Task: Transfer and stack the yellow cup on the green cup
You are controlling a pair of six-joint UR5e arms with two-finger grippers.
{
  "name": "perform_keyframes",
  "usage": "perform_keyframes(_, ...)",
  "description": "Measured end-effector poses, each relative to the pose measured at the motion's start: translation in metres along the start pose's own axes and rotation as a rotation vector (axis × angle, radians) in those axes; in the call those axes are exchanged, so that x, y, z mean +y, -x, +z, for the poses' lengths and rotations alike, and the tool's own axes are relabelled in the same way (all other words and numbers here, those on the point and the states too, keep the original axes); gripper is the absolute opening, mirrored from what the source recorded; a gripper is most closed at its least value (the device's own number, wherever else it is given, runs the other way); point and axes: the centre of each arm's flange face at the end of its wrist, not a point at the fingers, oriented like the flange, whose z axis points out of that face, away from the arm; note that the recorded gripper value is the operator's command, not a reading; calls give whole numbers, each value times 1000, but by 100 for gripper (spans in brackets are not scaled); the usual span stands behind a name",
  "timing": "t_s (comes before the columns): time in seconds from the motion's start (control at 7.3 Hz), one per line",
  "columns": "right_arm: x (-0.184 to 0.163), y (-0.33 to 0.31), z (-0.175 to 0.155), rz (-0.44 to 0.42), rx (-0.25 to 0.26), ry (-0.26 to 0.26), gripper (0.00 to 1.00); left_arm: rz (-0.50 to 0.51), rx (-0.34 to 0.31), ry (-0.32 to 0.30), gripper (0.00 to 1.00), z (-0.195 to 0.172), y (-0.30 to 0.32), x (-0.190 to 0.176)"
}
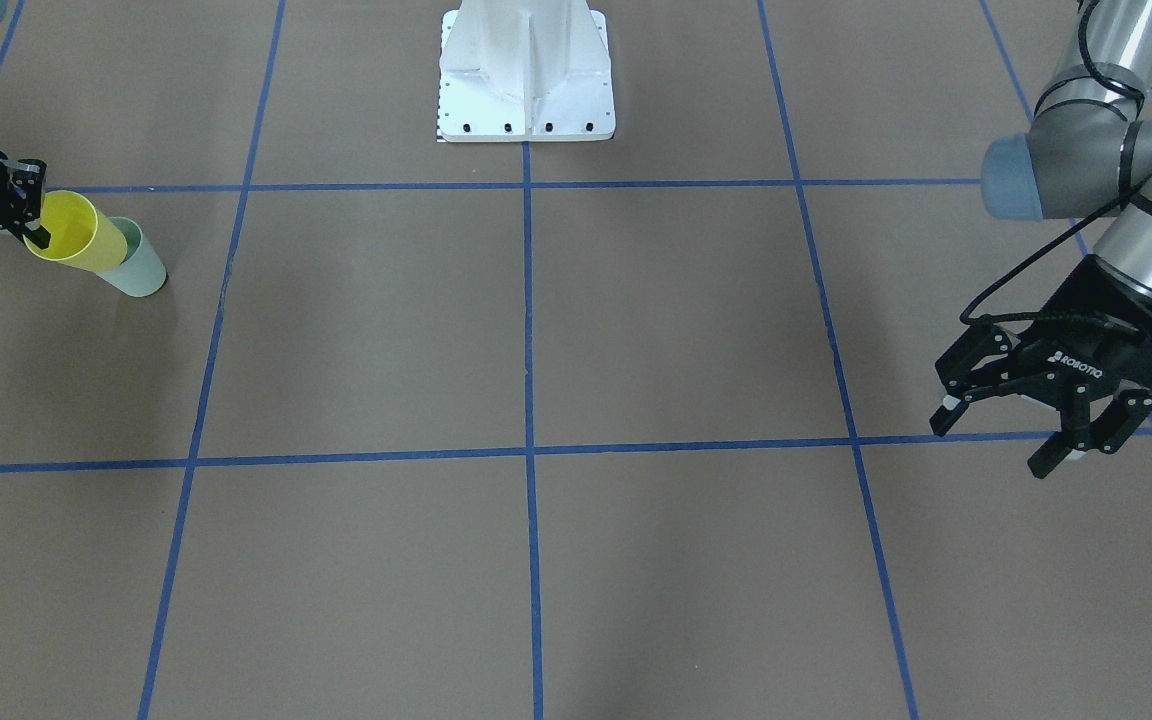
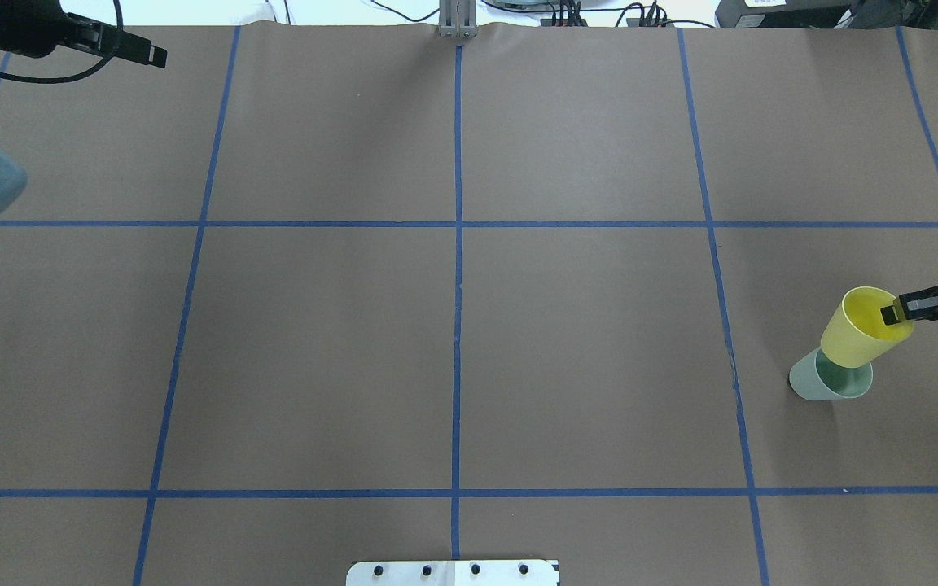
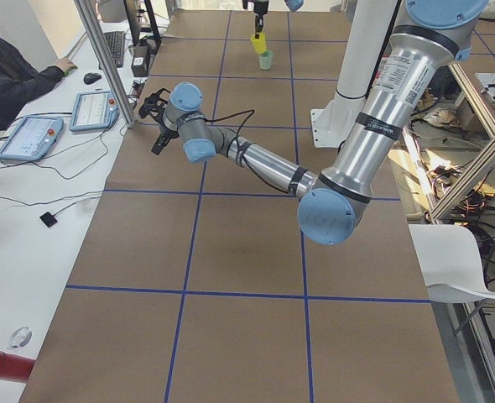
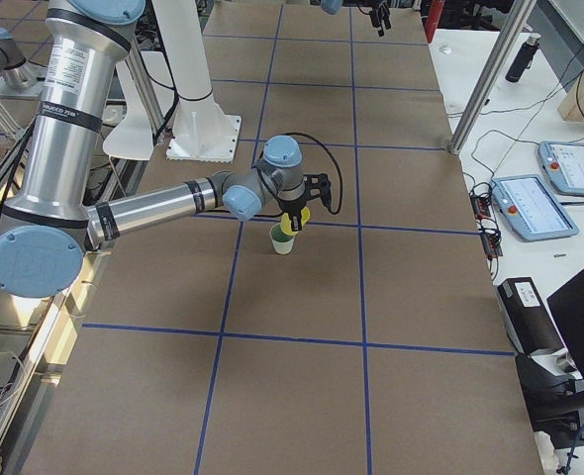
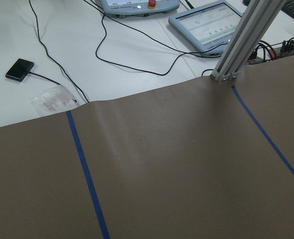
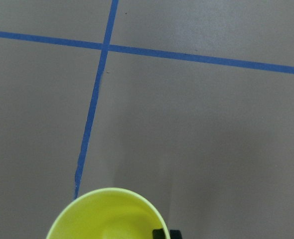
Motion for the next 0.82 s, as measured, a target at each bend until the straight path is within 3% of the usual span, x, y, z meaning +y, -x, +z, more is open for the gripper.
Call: perform_keyframes(0.82,10,0,13,-1,9,37,0,3,-11,6,99,3,8,2)
